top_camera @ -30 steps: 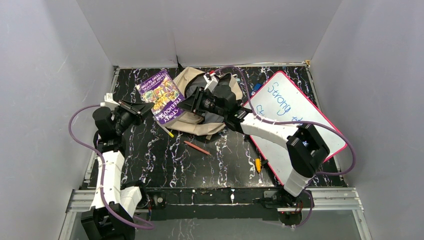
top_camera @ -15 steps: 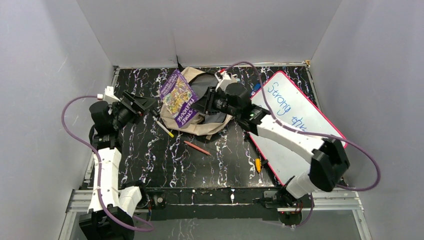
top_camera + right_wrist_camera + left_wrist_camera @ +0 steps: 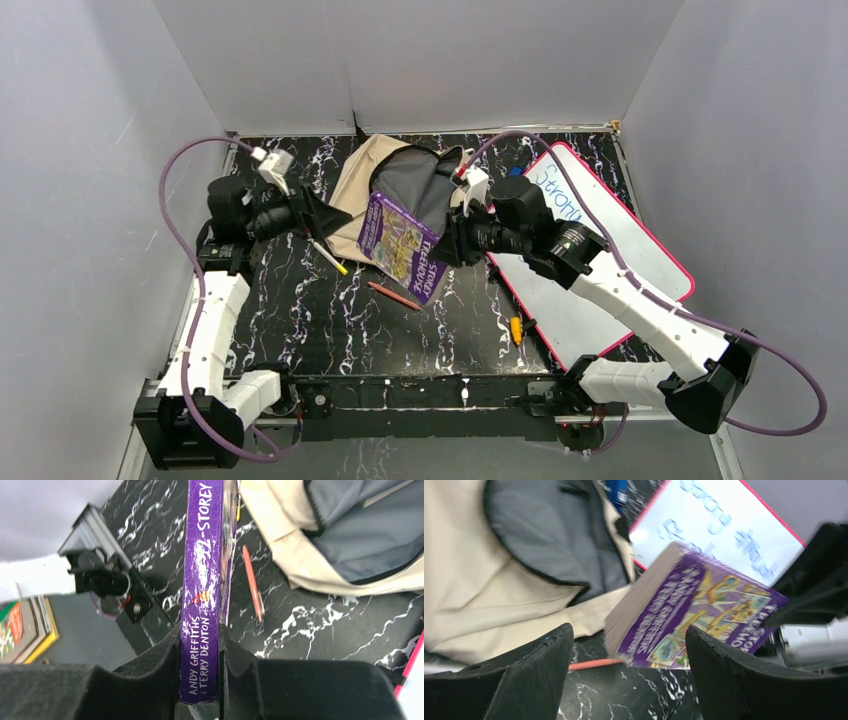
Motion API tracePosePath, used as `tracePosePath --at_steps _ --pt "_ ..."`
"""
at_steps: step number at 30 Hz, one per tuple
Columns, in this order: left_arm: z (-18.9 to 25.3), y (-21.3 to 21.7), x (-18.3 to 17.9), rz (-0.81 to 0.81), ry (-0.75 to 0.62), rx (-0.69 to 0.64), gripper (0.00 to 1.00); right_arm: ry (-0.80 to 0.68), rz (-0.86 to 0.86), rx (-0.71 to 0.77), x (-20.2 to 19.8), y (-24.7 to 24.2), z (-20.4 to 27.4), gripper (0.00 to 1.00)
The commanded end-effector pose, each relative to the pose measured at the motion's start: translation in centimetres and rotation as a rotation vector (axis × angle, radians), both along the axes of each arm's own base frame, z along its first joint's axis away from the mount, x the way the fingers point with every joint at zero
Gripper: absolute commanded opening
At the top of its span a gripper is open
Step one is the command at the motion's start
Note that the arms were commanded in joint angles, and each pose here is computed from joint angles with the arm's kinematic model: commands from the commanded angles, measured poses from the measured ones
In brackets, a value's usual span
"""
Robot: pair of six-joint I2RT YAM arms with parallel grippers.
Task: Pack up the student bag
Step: Pick up the book from the center of the board.
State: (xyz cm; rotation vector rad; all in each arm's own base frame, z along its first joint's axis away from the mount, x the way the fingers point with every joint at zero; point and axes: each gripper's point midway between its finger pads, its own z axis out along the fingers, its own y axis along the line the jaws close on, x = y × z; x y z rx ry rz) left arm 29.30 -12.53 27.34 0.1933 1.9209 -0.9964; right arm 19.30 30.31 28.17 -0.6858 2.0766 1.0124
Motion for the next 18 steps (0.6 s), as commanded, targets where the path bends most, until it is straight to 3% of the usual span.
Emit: tracePosePath --at_steps 1,9,18 --pt "3.1 -5.2 -3.7 -0.366 -0.258 0.041 0.79 -0.1 0.164 0.091 -3.0 -0.2 4.7 0.0" --pt "3.4 -8.8 -9.0 -0.683 -0.391 0.008 0.79 -0.14 0.308 0.177 -5.7 -0.1 6.5 0.0" --pt "2.6 -8.9 -11.1 -0.75 -0.414 -0.01 0.75 -0.218 0.431 0.291 -8.5 -0.7 9.3 0.0"
